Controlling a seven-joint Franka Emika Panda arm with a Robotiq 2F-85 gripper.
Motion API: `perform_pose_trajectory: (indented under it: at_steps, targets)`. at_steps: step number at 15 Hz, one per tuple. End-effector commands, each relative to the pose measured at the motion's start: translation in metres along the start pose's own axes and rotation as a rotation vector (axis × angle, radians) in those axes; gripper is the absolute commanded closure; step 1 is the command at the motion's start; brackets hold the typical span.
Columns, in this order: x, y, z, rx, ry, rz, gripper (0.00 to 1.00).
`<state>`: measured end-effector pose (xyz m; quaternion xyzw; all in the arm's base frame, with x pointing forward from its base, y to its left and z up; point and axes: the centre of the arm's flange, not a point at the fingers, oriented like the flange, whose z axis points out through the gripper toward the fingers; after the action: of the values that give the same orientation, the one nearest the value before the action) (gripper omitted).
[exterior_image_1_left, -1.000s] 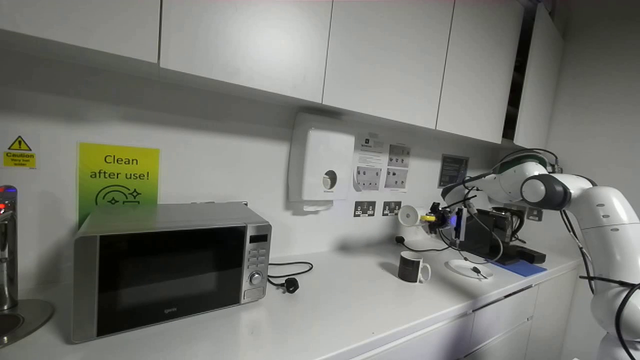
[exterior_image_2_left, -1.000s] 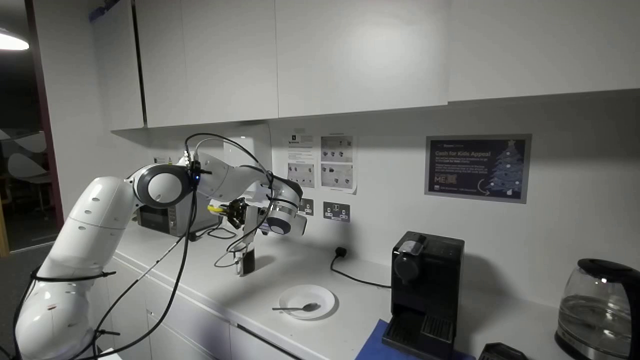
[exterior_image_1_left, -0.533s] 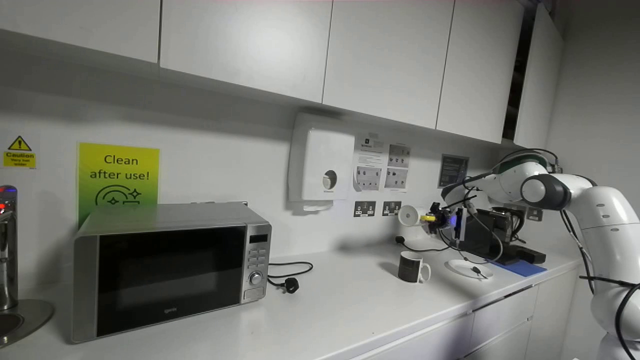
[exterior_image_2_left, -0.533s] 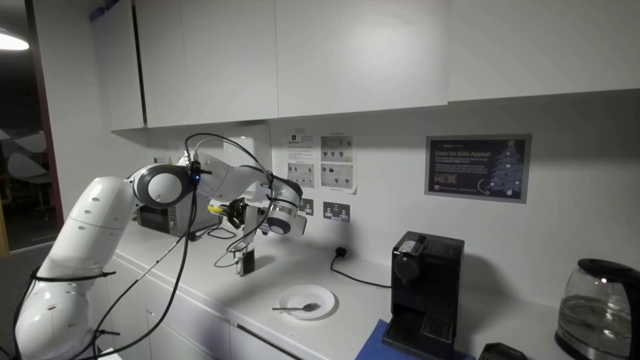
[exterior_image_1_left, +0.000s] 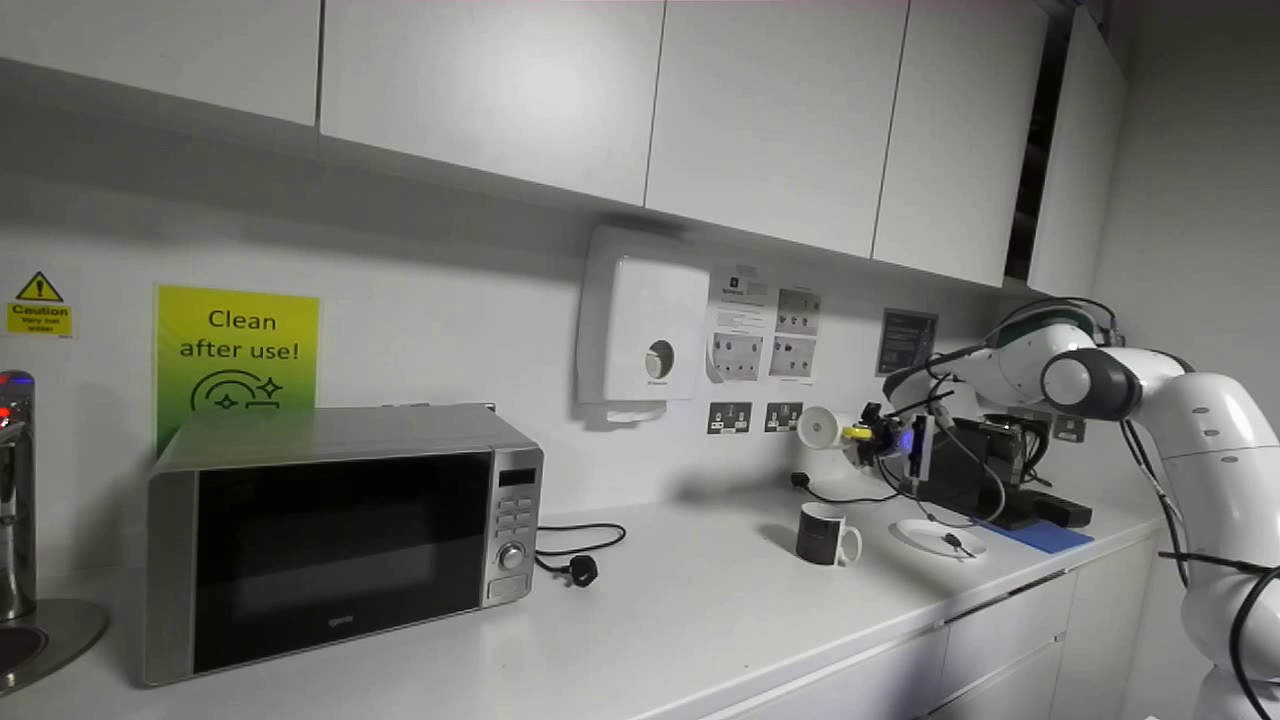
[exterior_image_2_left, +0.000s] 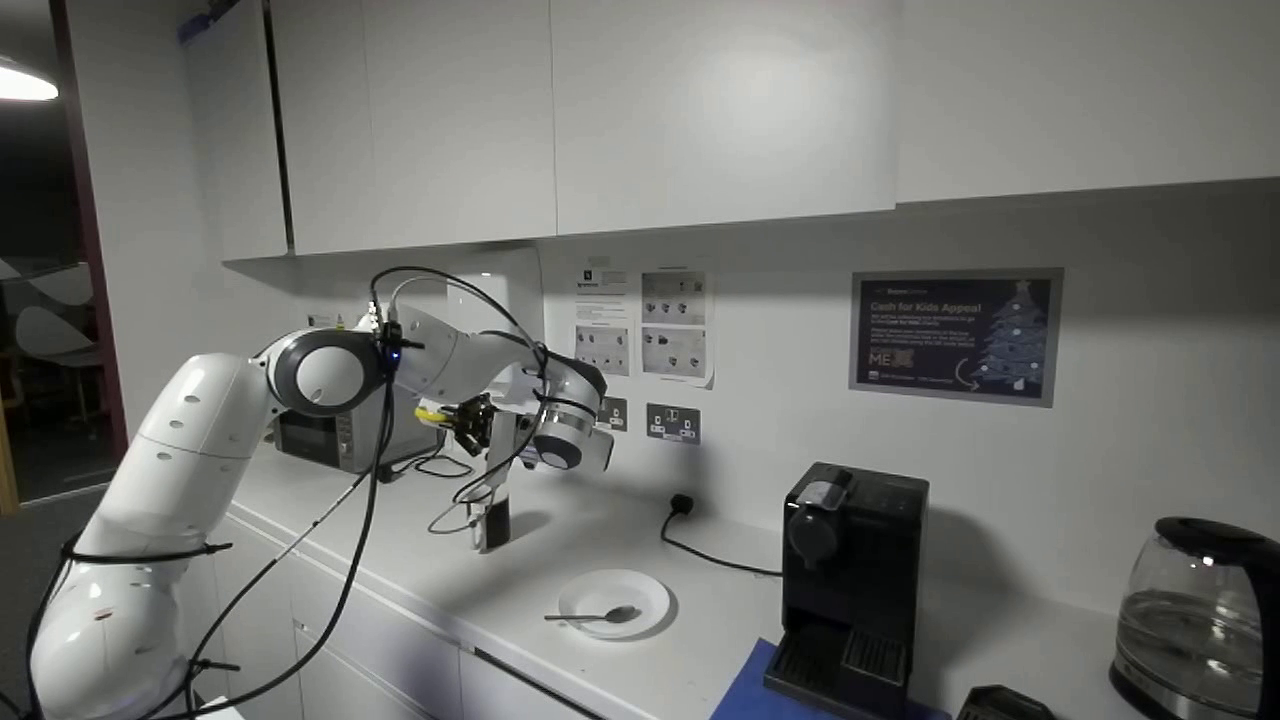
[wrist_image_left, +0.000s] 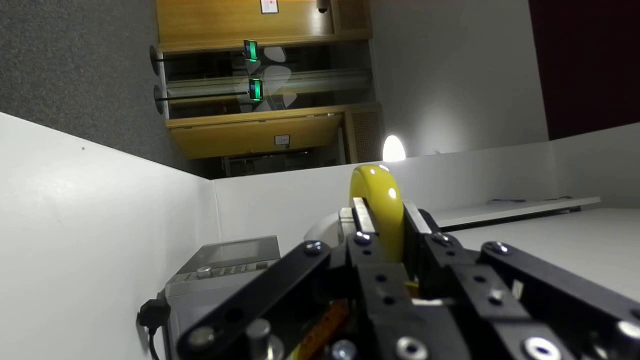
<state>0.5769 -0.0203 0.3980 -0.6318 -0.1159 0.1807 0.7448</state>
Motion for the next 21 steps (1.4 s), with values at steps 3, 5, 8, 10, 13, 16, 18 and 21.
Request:
perform_pose_trajectory:
  at_steps: [3, 5, 8, 10, 13, 16, 18, 21]
  targets:
    - [-0.0025, -0.0150, -0.0096, 0.083, -0.043, -0.031, 0.95]
    - [-0.0029, -0.0142, -0.0103, 0.096, -0.047, -0.033, 0.95]
    - [-0.0028, -0.0115, -0.0118, 0.113, -0.049, -0.032, 0.95]
    - [-0.0022, -0.0107, -0.0119, 0.115, -0.046, -0.032, 0.95]
    - [-0.0019, -0.0106, -0.0116, 0.116, -0.046, -0.031, 0.95]
    - [-0.0014, -0.0101, -0.0110, 0.116, -0.047, -0.030, 0.95]
    - [-0.0007, -0.0099, -0.0100, 0.115, -0.049, -0.029, 0.95]
    - [0.0016, -0.0091, -0.0076, 0.114, -0.054, -0.024, 0.95]
